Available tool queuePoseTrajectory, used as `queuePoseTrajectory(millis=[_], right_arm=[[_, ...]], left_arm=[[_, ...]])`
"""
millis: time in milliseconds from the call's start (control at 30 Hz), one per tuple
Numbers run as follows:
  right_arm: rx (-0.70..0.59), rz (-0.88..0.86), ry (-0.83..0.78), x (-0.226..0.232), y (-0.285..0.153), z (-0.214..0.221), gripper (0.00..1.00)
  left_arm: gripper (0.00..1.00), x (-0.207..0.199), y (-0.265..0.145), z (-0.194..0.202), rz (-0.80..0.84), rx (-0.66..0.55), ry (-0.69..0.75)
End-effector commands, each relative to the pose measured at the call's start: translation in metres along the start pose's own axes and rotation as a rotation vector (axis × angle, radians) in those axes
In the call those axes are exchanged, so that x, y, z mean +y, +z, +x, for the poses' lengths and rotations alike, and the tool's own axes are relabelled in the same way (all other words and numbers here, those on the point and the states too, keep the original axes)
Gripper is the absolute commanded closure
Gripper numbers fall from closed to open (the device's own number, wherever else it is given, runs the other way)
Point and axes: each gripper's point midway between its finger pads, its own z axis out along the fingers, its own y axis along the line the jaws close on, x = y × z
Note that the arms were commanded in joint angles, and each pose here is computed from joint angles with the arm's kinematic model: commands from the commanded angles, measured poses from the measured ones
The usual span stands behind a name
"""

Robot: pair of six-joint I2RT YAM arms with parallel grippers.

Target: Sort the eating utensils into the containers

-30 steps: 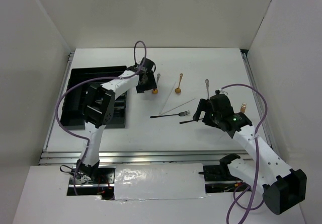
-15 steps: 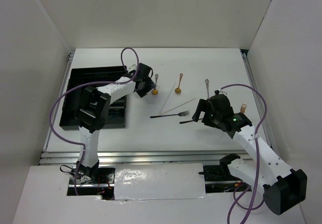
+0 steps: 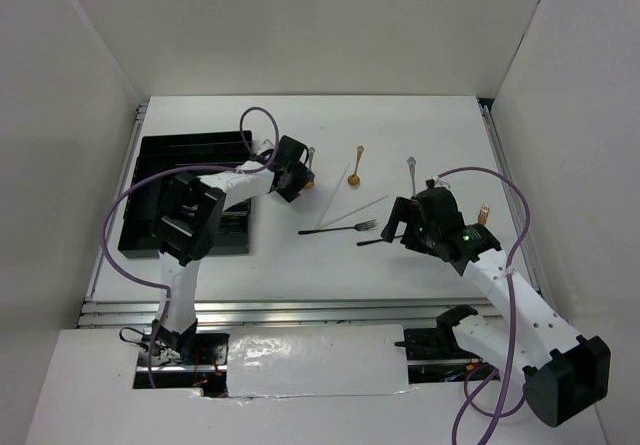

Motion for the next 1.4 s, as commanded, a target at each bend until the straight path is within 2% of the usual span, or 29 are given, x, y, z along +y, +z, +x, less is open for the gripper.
queuePoseTrajectory(millis=[0, 333, 500, 600, 700, 733, 767, 833, 1000, 1033, 1067, 1100, 1233, 1367], right_arm=[[-0.009, -0.002, -0.009, 0.001, -0.004, -0.001, 0.00], [0.001, 0.000, -0.010, 0.000, -0.002, 0.001, 0.00], [0.005, -0.002, -0.011, 0.001, -0.001, 0.001, 0.00], [0.005, -0.008, -0.007, 0.002, 0.000, 0.002, 0.00], [0.010, -0.014, -0.006, 0.004, 0.001, 0.002, 0.00], [0.009, -0.016, -0.007, 0.005, 0.001, 0.002, 0.00], [0.008, -0.016, 0.000, 0.004, 0.001, 0.002, 0.00], [0.008, -0.020, -0.002, 0.005, 0.001, 0.002, 0.00], [0.014, -0.031, 0.004, 0.006, 0.003, 0.005, 0.00], [0.017, -0.033, 0.004, 0.006, 0.003, 0.007, 0.00], [0.016, -0.037, 0.003, 0.007, 0.003, 0.006, 0.00], [0.017, -0.041, 0.004, 0.008, 0.004, 0.007, 0.00], [0.013, -0.049, 0.007, 0.009, 0.005, 0.008, 0.00], [0.021, -0.060, 0.013, 0.012, 0.006, 0.008, 0.00]], left_arm=[[0.35, -0.018, 0.003, -0.003, 0.054, -0.021, -0.054], [0.48, -0.017, 0.019, 0.002, 0.057, -0.011, -0.063], [0.59, -0.018, 0.019, 0.003, 0.051, -0.007, -0.043], [0.70, -0.017, 0.017, 0.000, 0.042, -0.014, -0.021], [0.86, -0.020, 0.014, -0.002, 0.051, 0.003, 0.027], [0.95, -0.026, 0.012, -0.005, 0.068, 0.005, 0.047], [1.00, -0.023, 0.010, -0.008, 0.056, 0.009, 0.090], [1.00, -0.039, -0.001, -0.017, 0.093, 0.011, 0.155], [1.00, -0.049, -0.038, -0.051, 0.107, -0.001, 0.487], [1.00, -0.059, -0.055, -0.062, 0.158, -0.004, 0.606], [1.00, -0.050, -0.062, -0.075, 0.140, 0.006, 0.659], [1.00, -0.055, -0.080, -0.088, 0.180, -0.005, 0.788], [1.00, -0.019, -0.114, -0.142, 0.172, -0.009, 0.988], [1.00, 0.018, -0.130, -0.176, 0.248, 0.026, 1.064]])
